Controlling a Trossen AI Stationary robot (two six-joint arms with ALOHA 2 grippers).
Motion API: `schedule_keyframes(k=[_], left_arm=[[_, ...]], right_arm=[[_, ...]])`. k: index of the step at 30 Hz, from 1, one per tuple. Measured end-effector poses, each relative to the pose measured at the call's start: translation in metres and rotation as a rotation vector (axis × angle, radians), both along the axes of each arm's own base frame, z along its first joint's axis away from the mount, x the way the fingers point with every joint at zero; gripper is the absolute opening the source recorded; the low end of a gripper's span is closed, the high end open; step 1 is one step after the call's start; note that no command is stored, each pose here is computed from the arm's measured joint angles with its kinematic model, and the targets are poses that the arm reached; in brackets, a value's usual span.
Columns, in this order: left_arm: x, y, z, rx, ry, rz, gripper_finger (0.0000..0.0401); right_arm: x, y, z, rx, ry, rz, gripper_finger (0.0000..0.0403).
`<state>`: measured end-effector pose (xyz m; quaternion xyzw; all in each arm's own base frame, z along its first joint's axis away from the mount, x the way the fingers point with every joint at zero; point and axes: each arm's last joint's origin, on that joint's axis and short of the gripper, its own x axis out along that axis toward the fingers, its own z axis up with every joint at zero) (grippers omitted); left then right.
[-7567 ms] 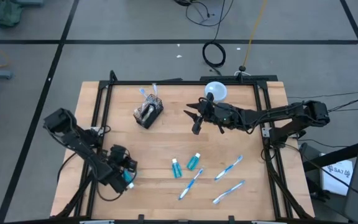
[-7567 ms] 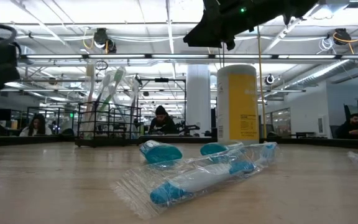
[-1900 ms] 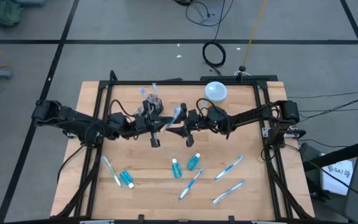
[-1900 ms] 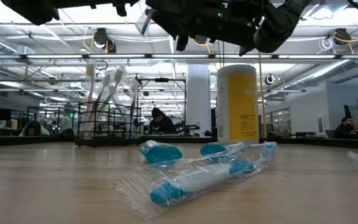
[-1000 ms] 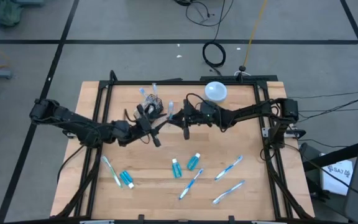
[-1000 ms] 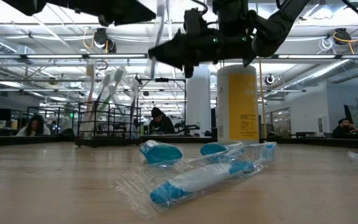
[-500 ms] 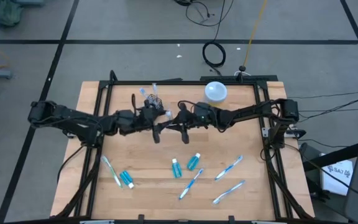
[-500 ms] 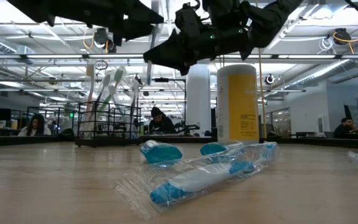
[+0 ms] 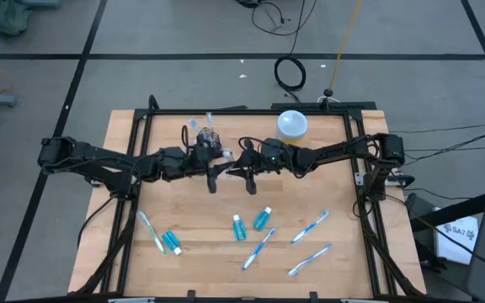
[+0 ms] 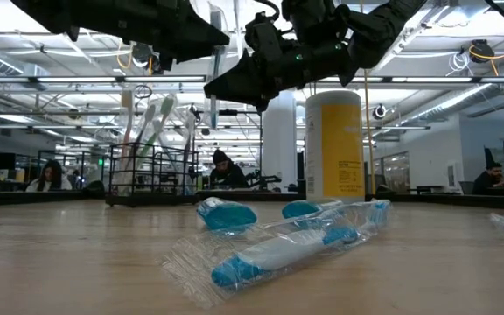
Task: Pick & Place toothbrushing station
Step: Put the left blue toothbrush into the black wire organizer
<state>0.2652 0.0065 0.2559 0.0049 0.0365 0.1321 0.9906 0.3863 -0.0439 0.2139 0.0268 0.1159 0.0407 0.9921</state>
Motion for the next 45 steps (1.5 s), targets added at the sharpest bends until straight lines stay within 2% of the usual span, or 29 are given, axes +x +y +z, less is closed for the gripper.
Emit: schedule_keyframes(k=[7,9,15,20,23,27,33,37,45], left_arm=[[0.000,0.000,-0.001,-0.002,0.010,-0.002,0.0027],[0.000,-0.001,-0.001,-0.005,0.009,-0.006,0.0011],[0.000,-0.006,-0.001,-0.002,0.014,-0.020,0.0027],[-0.002,-0.012,0.001,0.023,0.017,-0.012,0.0008],[-0.013,-0.016,0.012,0.038,-0.009,0.073,0.0017],[-0.033,-0.026,0.020,0.084,0.039,0.198,0.0009],[-0.068,-0.040,0.039,0.088,0.005,0.382,0.0011],[-0.082,-0.047,0.027,0.092,0.017,0.504,0.0007],[-0.090,-0.040,-0.029,0.015,-0.051,0.607,0.0007]], right_arm=[[0.000,0.000,0.000,-0.001,0.004,-0.005,0.0056],[0.000,0.000,0.000,0.004,0.004,-0.009,0.0065],[0.000,0.000,-0.001,0.022,0.008,-0.007,0.0107],[-0.001,0.000,-0.002,0.029,0.027,-0.007,0.0138],[-0.005,0.001,0.003,0.031,0.050,-0.008,0.0150],[-0.012,0.002,0.008,0.036,0.100,-0.008,0.0160],[-0.012,0.002,0.009,0.037,0.100,-0.007,0.0164],[-0.013,0.002,0.008,0.039,0.113,-0.007,0.0163],[-0.012,0.002,0.010,0.036,0.088,-0.007,0.0166]])
